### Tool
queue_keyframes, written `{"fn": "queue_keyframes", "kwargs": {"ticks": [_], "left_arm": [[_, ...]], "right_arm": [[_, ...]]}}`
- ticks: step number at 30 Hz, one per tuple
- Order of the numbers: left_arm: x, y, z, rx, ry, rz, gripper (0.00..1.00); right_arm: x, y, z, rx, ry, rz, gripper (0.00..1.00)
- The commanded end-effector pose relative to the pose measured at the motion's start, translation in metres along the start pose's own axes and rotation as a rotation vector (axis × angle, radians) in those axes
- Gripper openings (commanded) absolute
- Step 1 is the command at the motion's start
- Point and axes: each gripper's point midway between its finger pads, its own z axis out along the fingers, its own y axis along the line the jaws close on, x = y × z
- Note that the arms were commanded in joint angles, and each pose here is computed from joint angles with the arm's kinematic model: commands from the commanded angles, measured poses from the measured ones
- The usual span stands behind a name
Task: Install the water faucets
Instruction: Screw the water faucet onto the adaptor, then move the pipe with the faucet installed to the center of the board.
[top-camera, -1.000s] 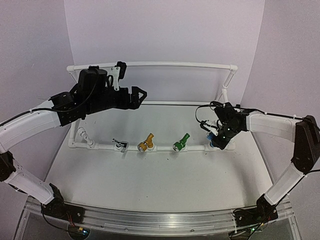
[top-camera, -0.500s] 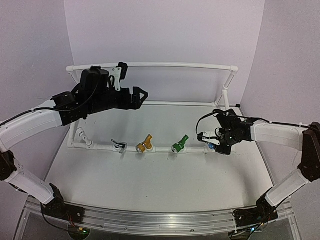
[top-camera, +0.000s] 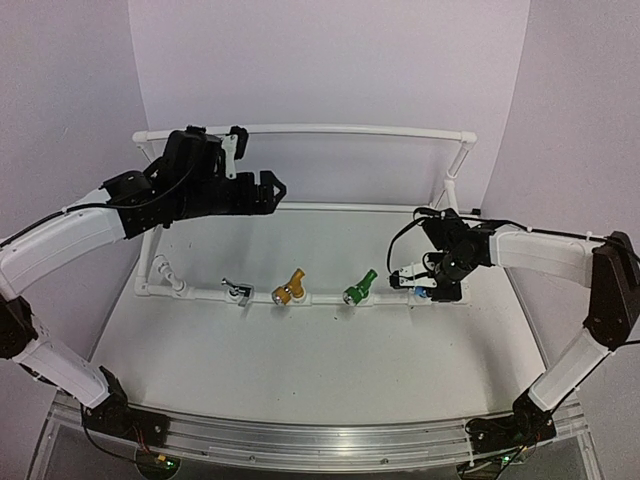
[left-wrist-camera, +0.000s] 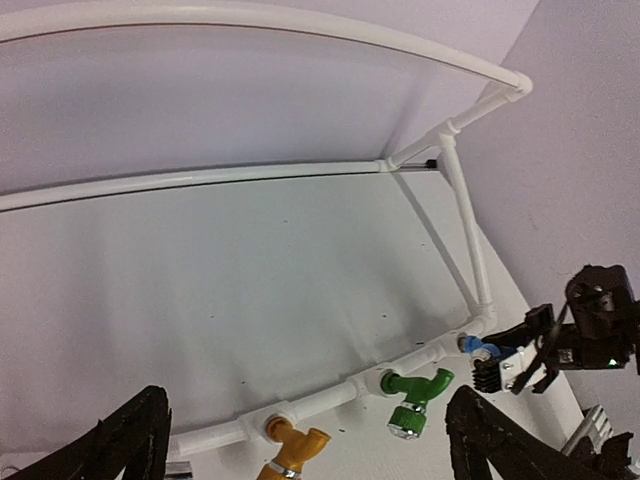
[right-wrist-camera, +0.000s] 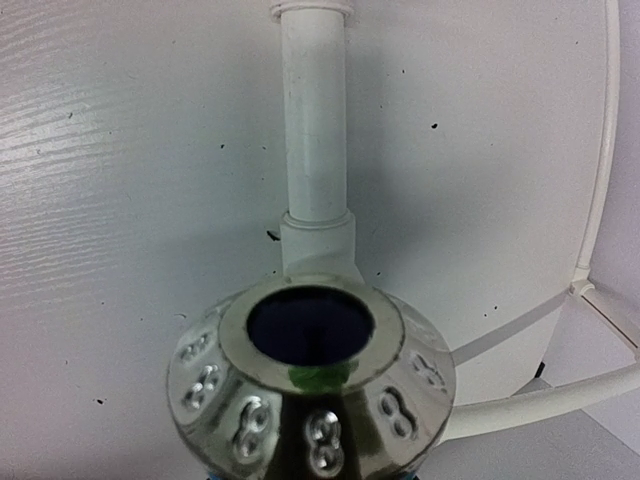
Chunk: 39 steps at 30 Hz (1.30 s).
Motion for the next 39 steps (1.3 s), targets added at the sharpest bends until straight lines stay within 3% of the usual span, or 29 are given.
{"fn": "queue_keyframes", "kwargs": {"ticks": [1,11,20,31,39], "left_arm": [[0.024,0.067,-0.002,-0.23,0.153,-0.181,0.94],[0.063,0.216,-0.004,-0.532,0.236,-0.424,0.9],[0.082,0.324,0.023,-0.674,0.278,-0.45,0.83],[0.128,0.417,0.043,-0.831,0.405,-0.459,0.76],[0.15,0.469,0.018,-0.97,0.472,-0.478,0.73]], "right_arm": [[0.011,0.061,0.022,-0.251,0.053,-0.022,0.0],[0.005,0.055,0.028,-0.249,0.053,0.016,0.0],[-0.005,0.054,0.031,-0.258,0.028,0.036,0.0],[-0.013,0.051,0.039,-0.264,0.026,0.054,0.0],[-0.022,0.049,0.039,-0.264,0.013,0.071,0.0]]}}
